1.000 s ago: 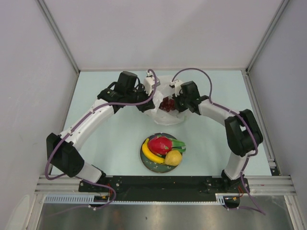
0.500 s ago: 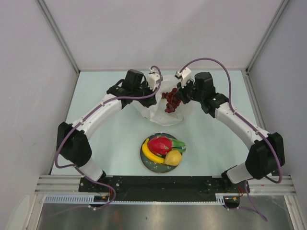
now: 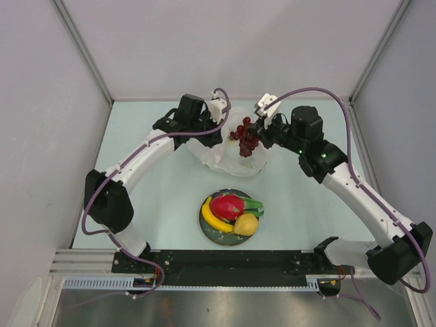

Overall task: Take the fake fruits out of the plastic bag
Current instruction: Take out the fake fruit from the plastic bag, then place the fake fruit on the plate.

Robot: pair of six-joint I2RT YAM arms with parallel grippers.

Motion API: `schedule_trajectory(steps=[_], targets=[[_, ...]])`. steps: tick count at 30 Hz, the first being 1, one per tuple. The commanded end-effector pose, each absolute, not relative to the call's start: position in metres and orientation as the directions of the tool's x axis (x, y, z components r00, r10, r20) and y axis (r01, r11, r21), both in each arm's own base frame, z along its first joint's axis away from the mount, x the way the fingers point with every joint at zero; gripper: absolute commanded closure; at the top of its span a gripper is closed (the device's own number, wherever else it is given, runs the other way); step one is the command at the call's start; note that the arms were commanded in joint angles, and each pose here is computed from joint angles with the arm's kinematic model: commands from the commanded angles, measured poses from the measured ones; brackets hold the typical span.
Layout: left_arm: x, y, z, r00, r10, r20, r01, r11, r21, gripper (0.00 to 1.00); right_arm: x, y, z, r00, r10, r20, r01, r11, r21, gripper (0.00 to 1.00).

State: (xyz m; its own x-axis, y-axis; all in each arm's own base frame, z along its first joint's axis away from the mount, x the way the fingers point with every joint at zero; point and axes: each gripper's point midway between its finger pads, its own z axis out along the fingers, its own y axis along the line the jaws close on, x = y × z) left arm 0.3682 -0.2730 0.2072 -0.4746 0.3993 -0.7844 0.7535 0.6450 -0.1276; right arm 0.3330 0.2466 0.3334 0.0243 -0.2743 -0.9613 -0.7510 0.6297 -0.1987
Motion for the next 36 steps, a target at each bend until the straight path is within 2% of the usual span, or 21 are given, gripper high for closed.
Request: schedule_trajectory(steps=[1, 5, 12, 24, 28, 36], targets=[[0.377, -0.273, 0.222, -0.458, 0.363, -0.812, 0.742, 0.658, -0.125, 1.00, 0.286, 0.254, 0.397, 0.216, -0.238, -0.947, -0.777, 0.546, -0.315, 1.00], [0.377, -0.270, 0.223, -0.455, 0.365, -0.812, 0.742, 0.659, -0.120, 1.00, 0.246, 0.263, 0.398, 0.242, -0.246, -0.939, -0.825, 0.457, -0.332, 1.00], [0.380, -0.270, 0.223, -0.452, 0.376, -0.809, 0.752, 0.648, -0.119, 1.00, 0.193, 0.272, 0.356, 0.077, -0.294, -0.953, -0.947, 0.279, -0.162, 1.00], [0.376, -0.272, 0.217, -0.488, 0.358, -0.796, 0.748, 0.641, -0.170, 1.00, 0.167, 0.292, 0.353, 0.026, -0.291, -0.956, -0.985, 0.159, -0.075, 1.00], [0.371, -0.269, 0.216, -0.491, 0.352, -0.797, 0.746, 0.642, -0.176, 1.00, 0.144, 0.306, 0.350, 0.053, -0.313, -0.948, -0.995, 0.066, -0.077, 1.00], [0.355, -0.260, 0.220, -0.474, 0.344, -0.811, 0.750, 0.640, -0.167, 1.00, 0.120, 0.333, 0.342, 0.074, -0.321, -0.944, -0.997, -0.031, -0.068, 1.00]])
